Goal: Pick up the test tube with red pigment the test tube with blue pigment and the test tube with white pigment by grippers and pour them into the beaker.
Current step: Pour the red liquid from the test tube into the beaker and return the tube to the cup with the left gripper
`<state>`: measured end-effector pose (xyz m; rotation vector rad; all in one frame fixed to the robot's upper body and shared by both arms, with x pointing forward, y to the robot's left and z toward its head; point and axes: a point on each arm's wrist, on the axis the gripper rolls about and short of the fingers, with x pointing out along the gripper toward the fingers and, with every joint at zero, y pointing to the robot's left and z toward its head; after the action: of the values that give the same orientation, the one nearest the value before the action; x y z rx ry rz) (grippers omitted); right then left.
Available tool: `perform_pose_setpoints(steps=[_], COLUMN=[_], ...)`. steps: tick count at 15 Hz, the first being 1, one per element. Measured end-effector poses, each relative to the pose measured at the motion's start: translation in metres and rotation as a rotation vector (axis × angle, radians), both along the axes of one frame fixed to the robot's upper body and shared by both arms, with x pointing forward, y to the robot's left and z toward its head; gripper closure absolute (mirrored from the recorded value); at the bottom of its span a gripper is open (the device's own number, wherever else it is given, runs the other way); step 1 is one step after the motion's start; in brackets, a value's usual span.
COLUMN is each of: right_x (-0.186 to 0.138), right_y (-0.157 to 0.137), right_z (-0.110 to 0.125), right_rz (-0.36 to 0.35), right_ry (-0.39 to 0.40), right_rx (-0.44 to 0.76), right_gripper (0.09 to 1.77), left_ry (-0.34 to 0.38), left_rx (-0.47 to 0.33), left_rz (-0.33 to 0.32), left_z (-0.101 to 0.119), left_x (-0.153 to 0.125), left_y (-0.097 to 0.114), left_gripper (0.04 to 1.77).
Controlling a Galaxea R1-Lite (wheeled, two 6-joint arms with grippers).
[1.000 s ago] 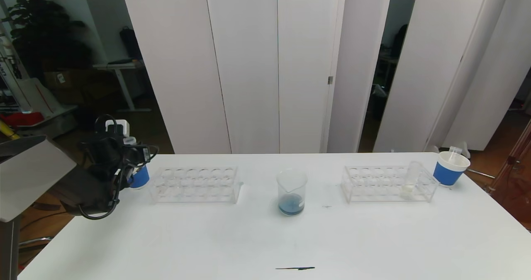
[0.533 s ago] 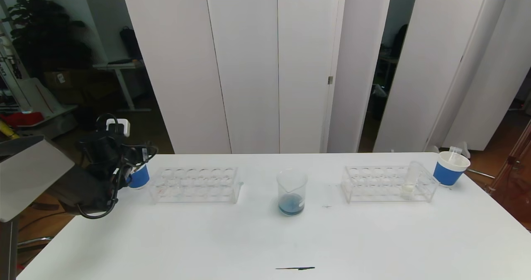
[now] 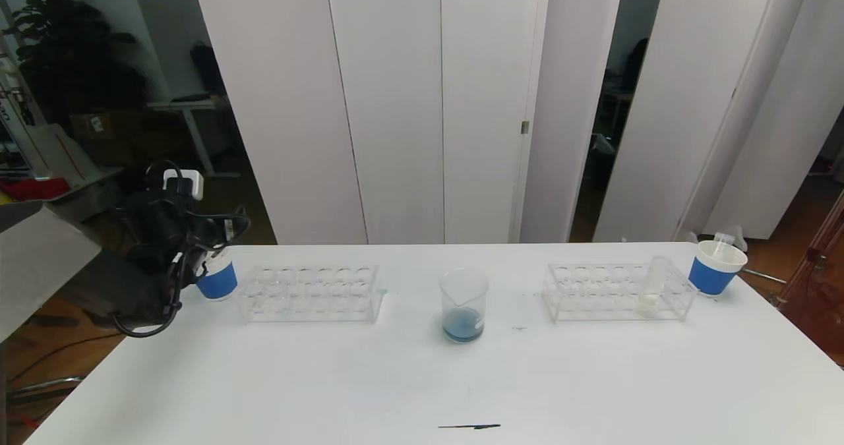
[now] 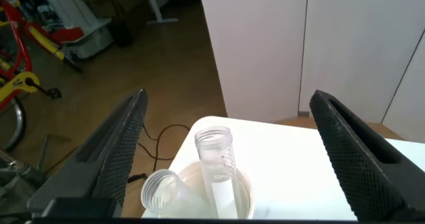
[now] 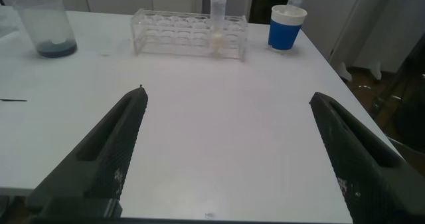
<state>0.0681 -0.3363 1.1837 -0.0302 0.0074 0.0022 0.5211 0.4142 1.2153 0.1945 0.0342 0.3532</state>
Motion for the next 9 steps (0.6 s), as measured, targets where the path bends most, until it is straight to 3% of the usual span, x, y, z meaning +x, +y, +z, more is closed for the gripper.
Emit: perform_pose_setpoints(steps=[4,9], right_x=[0.0,0.0], right_y=[0.0,0.0], right_z=[0.0,0.0], right_rz=[0.0,0.0], right_ry=[0.0,0.0], right_rx=[0.0,0.0], right_gripper=[0.11,0.11], left_ry=[-0.062,-0.125], left_rx=[-0.006,-0.001], left_rz=[-0.021,-0.076], left_z=[0.063,0.144], left_x=[-0.029,-0.119], left_y=[-0.016,-0.048], left_gripper=[0.07,0.07])
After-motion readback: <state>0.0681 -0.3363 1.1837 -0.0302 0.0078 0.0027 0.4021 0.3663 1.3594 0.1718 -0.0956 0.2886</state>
